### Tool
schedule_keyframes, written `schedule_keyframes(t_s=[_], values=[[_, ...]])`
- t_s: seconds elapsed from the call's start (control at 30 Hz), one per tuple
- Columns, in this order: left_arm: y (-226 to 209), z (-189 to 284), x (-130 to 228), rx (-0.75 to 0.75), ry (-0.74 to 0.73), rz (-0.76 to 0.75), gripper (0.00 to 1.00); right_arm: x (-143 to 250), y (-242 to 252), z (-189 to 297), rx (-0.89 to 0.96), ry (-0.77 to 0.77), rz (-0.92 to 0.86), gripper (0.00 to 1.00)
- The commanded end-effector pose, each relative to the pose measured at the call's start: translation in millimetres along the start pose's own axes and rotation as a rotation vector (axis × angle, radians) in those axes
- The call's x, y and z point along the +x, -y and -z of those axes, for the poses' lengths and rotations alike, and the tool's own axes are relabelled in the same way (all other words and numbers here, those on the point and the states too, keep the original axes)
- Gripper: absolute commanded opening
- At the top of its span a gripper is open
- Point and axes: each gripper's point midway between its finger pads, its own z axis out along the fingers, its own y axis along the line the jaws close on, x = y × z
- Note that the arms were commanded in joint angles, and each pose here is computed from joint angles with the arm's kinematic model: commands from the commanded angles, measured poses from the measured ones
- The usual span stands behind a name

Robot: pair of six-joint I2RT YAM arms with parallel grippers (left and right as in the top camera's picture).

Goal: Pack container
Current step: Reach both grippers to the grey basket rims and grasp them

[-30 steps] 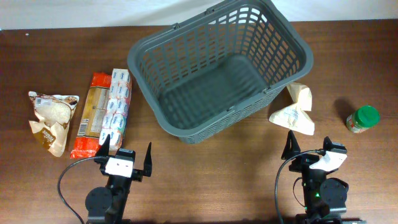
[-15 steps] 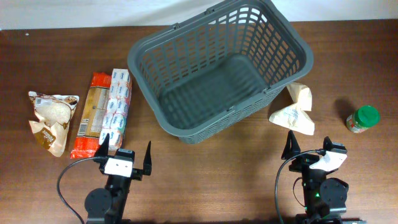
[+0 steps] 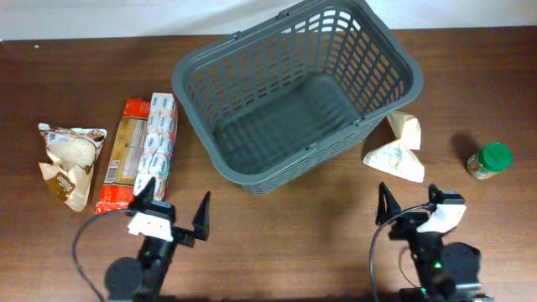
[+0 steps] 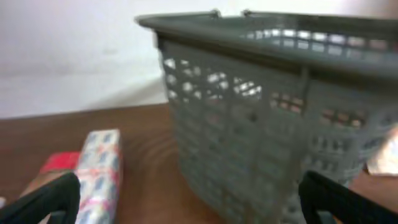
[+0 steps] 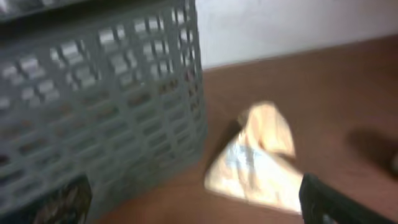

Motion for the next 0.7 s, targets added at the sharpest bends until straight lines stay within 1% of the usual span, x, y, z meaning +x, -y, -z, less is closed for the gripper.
schedule_keyframes(t_s=[0.0,0.03,0.07,0.1,0.13,0.2,0.23,0.27,0.3,0.33,0.4,0.43,0.5,0.57,0.6,0.63,0.67], values=[[-13,14,-75,-0.107,0.033,-0.006,0.99,-59,-7,27,0.034,0.006,0.122,0.99],[-13,12,-87,-0.107,0.015,-0.03,0.99,-70,-7,31,0.051,-0.029,0.145,0.99],[-13,6,-108,-0.107,-0.033,-0.064,0.99,-84,-6,34,0.078,-0.082,0.146,0.99],[-14,0,-117,-0.106,-0.074,-0.084,0.99,-92,-7,34,0.087,-0.117,0.146,0.99],[-16,-10,-126,-0.102,-0.149,-0.106,0.99,-104,-9,33,0.094,-0.169,0.147,0.99],[-16,-25,-132,-0.073,-0.254,-0.138,0.99,-123,-13,29,0.102,-0.236,0.148,0.99],[-13,-40,-137,-0.026,-0.361,-0.144,0.99,-137,-16,25,0.107,-0.281,0.149,0.99],[-10,-49,-143,0.006,-0.428,-0.123,0.99,-150,-19,20,0.111,-0.316,0.149,0.99],[-8,-54,-147,0.029,-0.457,-0.11,0.99,-155,-20,19,0.113,-0.329,0.15,0.98],[3,-65,-161,0.104,-0.515,-0.075,0.99,-171,-24,15,0.112,-0.368,0.149,0.99],[7,-73,-178,0.14,-0.566,-0.049,0.99,-187,-36,12,0.066,-0.408,0.138,0.99],[6,-77,-193,0.141,-0.598,-0.039,0.99,-195,-51,12,-0.004,-0.438,0.122,0.99],[5,-79,-207,0.13,-0.607,-0.041,0.99,-201,-67,11,-0.084,-0.476,0.1,0.99],[10,-79,-225,0.15,-0.578,-0.018,0.99,-208,-72,7,-0.106,-0.488,0.094,0.99],[20,-77,-234,0.198,-0.551,0.008,0.99,-210,-72,1,-0.105,-0.486,0.09,0.93],[31,-73,-241,0.258,-0.528,0.019,0.99,-208,-72,-5,-0.1,-0.496,0.074,0.79],[42,-68,-246,0.313,-0.508,0.03,0.99,-205,-71,-10,-0.092,-0.512,0.054,0.73]])
